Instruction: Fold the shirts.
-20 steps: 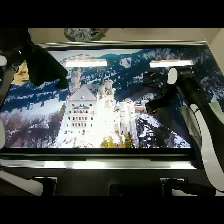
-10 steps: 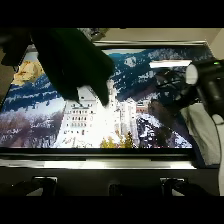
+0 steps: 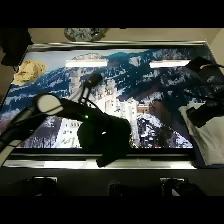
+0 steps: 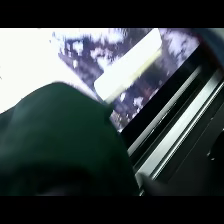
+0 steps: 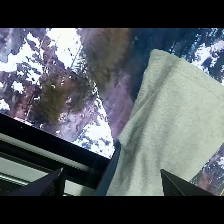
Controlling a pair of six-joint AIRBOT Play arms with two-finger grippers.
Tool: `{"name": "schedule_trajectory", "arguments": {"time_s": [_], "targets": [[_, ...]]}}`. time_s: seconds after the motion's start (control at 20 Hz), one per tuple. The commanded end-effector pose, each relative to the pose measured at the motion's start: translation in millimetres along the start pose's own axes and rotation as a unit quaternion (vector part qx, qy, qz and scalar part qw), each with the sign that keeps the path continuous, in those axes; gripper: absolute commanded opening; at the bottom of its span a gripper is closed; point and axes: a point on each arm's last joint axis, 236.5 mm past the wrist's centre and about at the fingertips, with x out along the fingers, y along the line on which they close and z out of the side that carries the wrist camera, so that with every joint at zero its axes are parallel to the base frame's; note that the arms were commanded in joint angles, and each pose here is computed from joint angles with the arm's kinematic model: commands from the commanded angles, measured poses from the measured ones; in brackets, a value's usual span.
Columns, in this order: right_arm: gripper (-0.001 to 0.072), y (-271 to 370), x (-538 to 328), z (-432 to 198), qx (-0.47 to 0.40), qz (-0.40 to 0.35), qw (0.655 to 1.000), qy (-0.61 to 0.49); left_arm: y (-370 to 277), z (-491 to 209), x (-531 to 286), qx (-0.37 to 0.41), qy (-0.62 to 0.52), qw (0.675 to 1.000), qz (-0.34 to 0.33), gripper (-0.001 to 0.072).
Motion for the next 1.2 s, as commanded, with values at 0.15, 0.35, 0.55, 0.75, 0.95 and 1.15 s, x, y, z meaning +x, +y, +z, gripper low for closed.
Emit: {"name": "schedule_trajectory", "arguments": {"time_s": [0.15,0.35,0.55,0.75,0.95,1.15], "targets": [[0.0701,44.6,3.7,14.9,-0.030,0.097,0.995,-0.018,126.2,3.9,-70.8,-0.032,0.039,0.983,0.175,0.0710],[0.0710,138.6,39.9,15.5,-0.043,0.280,0.959,0.001,200.9,-58.9,-130.6,-0.162,0.074,0.959,0.222,0.0707],[0.0709,213.5,106.4,-13.3,0.006,0.384,0.922,0.047,177.2,-128.3,-55.0,-0.255,0.110,0.956,0.092,0.0587],[0.0710,238.3,133.7,-49.2,0.015,0.404,0.910,0.096,149.4,-161.9,14.7,-0.235,0.124,0.962,0.061,0.0587],[0.0710,245.6,139.3,-59.5,0.020,0.411,0.905,0.110,149.7,-150.2,45.1,-0.201,0.096,0.972,0.080,0.0588],[0.0710,260.6,146.2,-55.5,0.046,0.431,0.896,0.099,155.8,-160.2,61.6,-0.211,0.115,0.967,0.081,0.0448]]}}
